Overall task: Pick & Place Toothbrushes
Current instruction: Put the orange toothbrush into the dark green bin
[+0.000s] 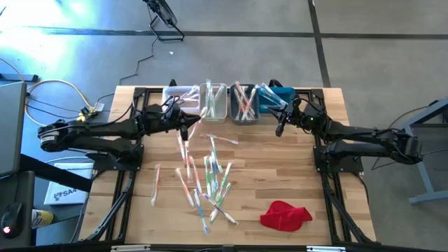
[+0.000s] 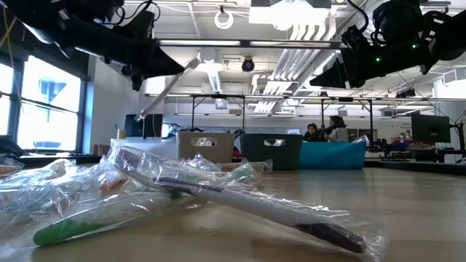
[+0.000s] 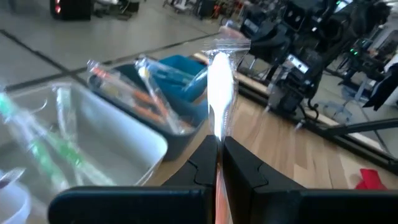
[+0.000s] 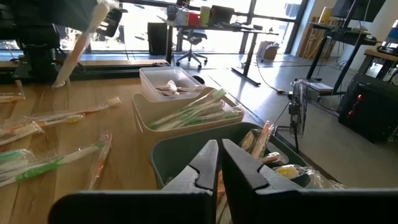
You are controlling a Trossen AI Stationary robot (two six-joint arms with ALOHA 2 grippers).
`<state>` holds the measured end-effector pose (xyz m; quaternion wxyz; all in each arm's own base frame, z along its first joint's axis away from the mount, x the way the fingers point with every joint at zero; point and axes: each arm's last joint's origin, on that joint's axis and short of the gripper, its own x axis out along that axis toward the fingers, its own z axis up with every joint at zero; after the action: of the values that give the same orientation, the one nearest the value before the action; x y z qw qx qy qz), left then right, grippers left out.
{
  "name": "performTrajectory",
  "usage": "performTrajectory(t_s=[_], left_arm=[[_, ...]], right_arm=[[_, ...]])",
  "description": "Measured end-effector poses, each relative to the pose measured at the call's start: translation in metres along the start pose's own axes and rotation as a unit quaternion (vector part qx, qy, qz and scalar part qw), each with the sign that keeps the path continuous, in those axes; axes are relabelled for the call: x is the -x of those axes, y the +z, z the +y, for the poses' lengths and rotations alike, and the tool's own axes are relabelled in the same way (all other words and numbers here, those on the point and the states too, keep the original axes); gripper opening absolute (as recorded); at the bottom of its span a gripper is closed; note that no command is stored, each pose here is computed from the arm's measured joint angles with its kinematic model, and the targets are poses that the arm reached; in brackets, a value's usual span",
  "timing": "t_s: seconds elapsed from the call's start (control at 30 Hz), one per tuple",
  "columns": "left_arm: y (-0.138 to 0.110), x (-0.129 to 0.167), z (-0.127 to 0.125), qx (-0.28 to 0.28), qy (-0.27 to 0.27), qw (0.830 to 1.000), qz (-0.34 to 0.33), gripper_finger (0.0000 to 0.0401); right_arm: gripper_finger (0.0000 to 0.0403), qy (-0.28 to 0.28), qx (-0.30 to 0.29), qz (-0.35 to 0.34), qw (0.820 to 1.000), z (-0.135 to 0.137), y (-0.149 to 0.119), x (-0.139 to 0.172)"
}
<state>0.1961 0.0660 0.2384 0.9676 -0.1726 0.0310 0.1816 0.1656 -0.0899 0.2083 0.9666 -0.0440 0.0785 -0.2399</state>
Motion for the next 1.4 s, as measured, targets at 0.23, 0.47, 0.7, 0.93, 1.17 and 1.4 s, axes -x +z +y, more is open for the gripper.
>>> performTrajectory(t_s=[0.23, 0.47, 0.7, 0.93, 1.17, 1.4], left_arm=[[-0.004, -0.019, 0.000, -0.012, -0.013, 1.000, -0.015, 0.0008], [0.013, -0.045, -0.007, -0.037, -0.009, 0.999, 0.014, 0.0008], [0.035, -0.075, -0.003, -0.062, 0.010, 0.998, 0.017, 0.0008], [0.045, -0.101, 0.020, -0.049, 0.013, 0.998, 0.027, 0.0008], [0.049, -0.130, 0.024, -0.040, -0.017, 0.999, 0.016, 0.0008], [0.060, -0.154, 0.022, -0.042, -0.030, 0.999, 0.005, 0.0008]], right_arm=[[0.0012, 0.000, 0.000, 0.000, 1.000, 0.000, 0.000, 0.000], [0.0012, 0.000, 0.000, 0.000, 1.000, 0.000, 0.000, 0.000], [0.0012, 0.000, 0.000, 0.000, 1.000, 0.000, 0.000, 0.000], [0.0012, 0.002, 0.000, 0.000, 1.000, 0.000, 0.000, 0.000], [0.0012, 0.002, 0.000, 0.000, 1.000, 0.000, 0.000, 0.000], [0.0012, 0.002, 0.000, 0.000, 1.000, 0.000, 0.000, 0.000]])
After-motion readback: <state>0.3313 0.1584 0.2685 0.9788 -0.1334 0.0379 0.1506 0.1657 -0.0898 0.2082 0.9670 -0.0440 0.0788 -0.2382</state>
